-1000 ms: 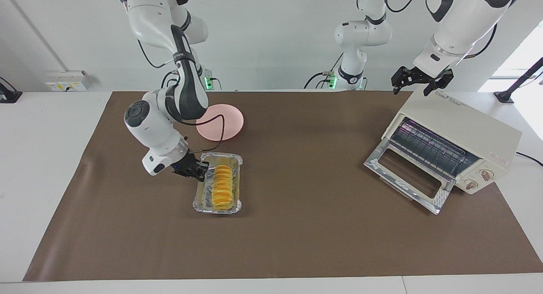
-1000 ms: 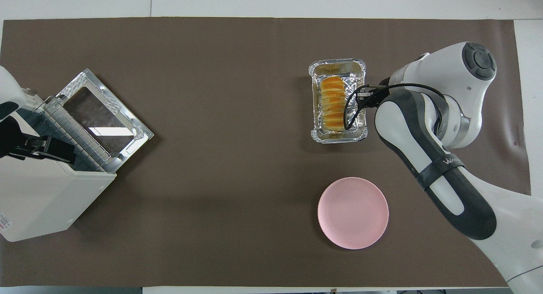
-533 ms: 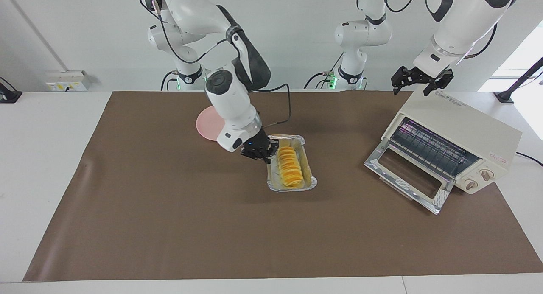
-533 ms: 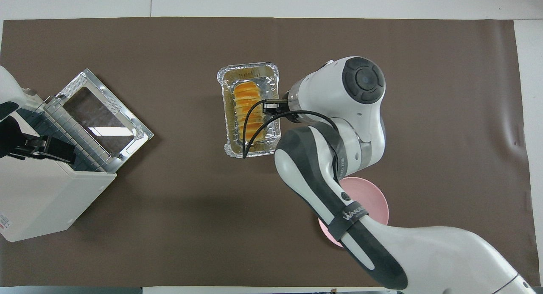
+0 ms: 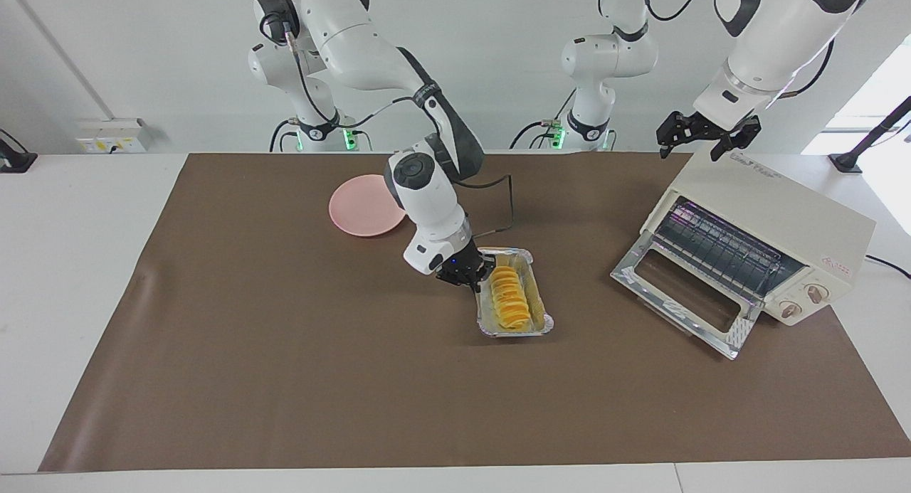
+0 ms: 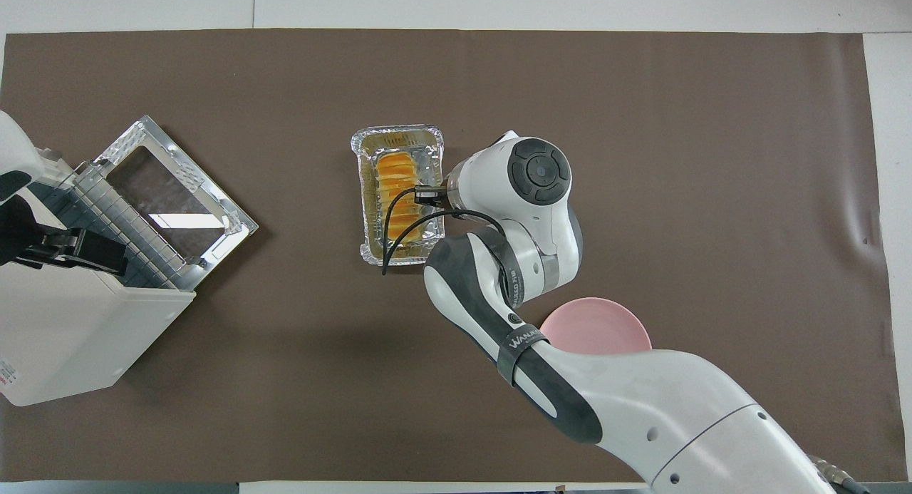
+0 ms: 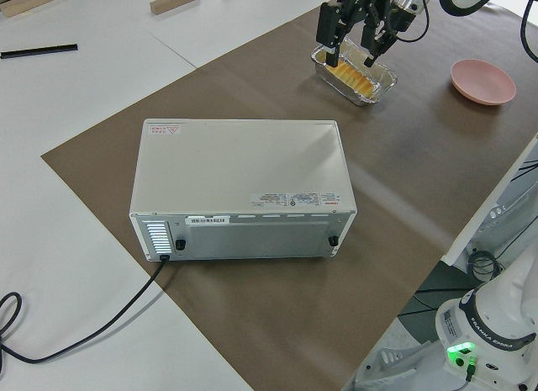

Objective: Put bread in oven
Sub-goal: 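Grasp the foil tray rim with the right gripper and carry toward oven, then grasp the foil tray with the left gripper while the right gripper withdraws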

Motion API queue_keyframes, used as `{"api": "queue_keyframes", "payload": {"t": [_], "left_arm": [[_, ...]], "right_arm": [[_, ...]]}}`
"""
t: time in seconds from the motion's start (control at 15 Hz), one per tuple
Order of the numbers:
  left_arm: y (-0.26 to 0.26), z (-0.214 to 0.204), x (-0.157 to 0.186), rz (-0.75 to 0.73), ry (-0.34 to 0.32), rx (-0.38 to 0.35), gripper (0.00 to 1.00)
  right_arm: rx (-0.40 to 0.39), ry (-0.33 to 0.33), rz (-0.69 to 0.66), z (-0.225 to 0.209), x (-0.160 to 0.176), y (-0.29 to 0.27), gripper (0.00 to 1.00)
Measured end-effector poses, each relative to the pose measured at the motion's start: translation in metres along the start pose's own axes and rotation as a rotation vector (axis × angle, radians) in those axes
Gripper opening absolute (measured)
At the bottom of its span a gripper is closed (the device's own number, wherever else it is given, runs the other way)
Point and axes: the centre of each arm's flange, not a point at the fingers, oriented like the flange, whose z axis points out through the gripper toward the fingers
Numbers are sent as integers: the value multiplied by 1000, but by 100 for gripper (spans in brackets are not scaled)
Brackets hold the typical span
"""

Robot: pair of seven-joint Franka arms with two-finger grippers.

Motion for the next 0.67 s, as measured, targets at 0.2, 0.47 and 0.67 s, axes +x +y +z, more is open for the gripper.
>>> {"api": "queue_keyframes", "payload": {"t": [0.2, 0.47, 0.67], "left_arm": [[0, 0, 0, 0, 0, 0, 100], [6, -2, -1, 10, 3, 3, 100], [25, -7, 1, 23, 31, 12, 100]], "right_arm": [[-1, 1, 1, -1, 1, 1, 21], [-41, 8, 5, -32, 25, 17, 63], [-142, 49, -30, -116, 59, 49, 90]]}}
